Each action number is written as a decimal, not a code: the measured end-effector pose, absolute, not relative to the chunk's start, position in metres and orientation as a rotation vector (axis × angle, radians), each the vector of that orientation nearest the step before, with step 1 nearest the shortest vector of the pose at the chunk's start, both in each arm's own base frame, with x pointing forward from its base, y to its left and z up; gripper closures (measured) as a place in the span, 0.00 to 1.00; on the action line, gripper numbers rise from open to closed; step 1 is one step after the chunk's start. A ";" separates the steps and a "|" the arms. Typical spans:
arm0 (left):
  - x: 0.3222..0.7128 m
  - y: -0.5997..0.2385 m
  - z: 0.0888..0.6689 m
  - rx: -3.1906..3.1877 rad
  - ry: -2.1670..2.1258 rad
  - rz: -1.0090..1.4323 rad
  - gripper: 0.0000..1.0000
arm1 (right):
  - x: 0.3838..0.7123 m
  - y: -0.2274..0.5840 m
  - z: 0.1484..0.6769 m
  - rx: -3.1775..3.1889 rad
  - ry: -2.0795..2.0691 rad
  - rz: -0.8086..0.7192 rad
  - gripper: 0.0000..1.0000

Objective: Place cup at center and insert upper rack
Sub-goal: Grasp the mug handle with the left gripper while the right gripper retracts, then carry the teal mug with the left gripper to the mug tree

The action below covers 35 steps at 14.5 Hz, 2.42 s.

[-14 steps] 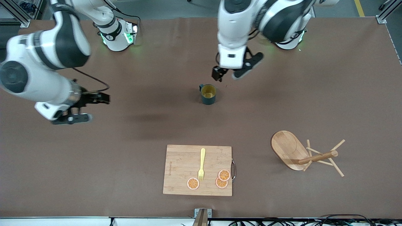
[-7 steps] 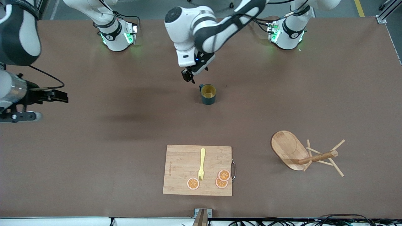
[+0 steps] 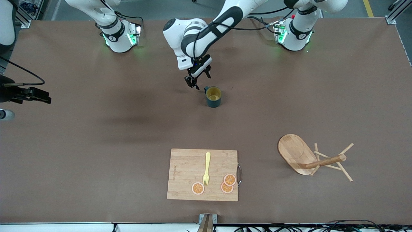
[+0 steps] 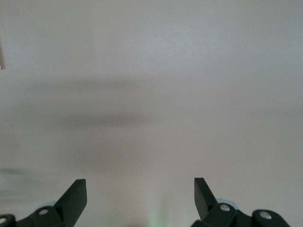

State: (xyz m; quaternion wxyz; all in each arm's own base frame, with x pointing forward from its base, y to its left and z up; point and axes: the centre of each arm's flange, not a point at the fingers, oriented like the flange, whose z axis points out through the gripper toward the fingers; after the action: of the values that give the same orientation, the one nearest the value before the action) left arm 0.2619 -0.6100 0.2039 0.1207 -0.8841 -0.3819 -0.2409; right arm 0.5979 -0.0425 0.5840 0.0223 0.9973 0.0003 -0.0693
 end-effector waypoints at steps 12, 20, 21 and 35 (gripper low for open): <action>0.278 -0.605 0.184 -2.528 -1.110 -0.859 0.44 | 0.568 -0.047 0.575 3.098 -0.017 -0.341 0.00; 0.301 -0.613 0.198 -2.549 -1.117 -0.858 0.79 | 0.512 -0.043 0.630 3.119 -0.005 -0.204 0.00; 0.315 -0.613 0.210 -2.552 -1.137 -0.860 0.79 | 0.509 -0.042 0.634 3.120 -0.004 -0.189 0.00; 0.561 -0.365 0.523 -2.786 -1.586 -0.175 0.79 | 0.492 -0.039 0.664 3.125 0.005 -0.059 0.00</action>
State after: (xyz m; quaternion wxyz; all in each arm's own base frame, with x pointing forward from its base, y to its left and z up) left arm 0.5613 -0.3649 0.5227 -0.0343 -0.8672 -0.4937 -0.0543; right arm 0.4923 -0.0392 0.6639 0.0079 0.9998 0.0016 -0.0188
